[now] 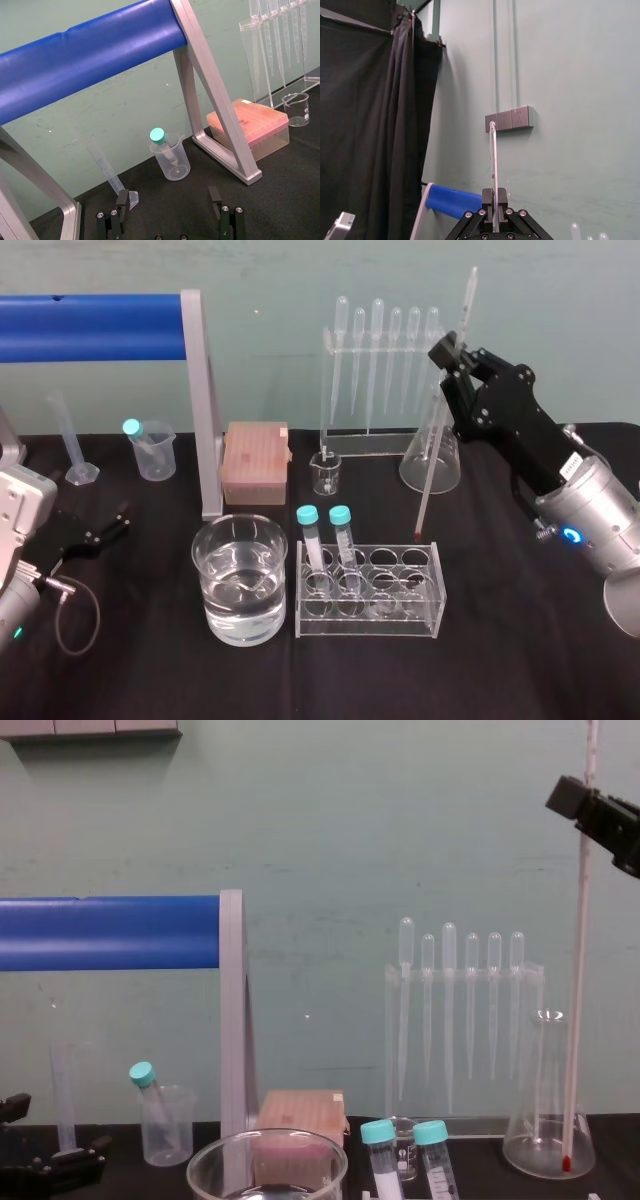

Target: Hold the thermometer with one hand and immerse one end into the beaker, then reinsert it into the test tube rack.

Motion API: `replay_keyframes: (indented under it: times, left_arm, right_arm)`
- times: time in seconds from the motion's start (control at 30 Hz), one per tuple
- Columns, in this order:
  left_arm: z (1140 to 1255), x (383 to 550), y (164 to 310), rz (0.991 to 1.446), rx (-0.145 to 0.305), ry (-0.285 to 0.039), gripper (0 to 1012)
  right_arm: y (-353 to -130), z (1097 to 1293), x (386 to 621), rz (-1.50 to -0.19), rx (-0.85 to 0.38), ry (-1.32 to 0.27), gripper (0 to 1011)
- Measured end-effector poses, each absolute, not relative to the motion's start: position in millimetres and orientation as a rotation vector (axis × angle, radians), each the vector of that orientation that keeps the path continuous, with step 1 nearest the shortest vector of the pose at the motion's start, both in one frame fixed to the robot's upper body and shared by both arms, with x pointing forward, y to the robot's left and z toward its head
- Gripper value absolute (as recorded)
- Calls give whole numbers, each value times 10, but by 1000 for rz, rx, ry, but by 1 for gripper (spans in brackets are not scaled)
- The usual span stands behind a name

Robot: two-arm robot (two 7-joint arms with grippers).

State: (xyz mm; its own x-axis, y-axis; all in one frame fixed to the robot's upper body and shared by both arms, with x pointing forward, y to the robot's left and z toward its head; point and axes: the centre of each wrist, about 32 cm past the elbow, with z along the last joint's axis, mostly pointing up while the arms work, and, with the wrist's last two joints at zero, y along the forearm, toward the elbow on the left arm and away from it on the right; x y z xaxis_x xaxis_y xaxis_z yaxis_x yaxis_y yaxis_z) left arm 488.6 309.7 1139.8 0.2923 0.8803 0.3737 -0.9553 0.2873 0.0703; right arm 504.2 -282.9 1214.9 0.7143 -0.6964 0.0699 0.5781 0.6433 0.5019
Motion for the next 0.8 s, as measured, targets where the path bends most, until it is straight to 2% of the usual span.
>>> replay_keyframes:
  times: [0.8]
  left_arm:
    - [11398, 4886, 3097, 1248, 305, -285, 1008]
  right_arm:
    - [-2850, 11892, 5072, -743, 420, -205, 57]
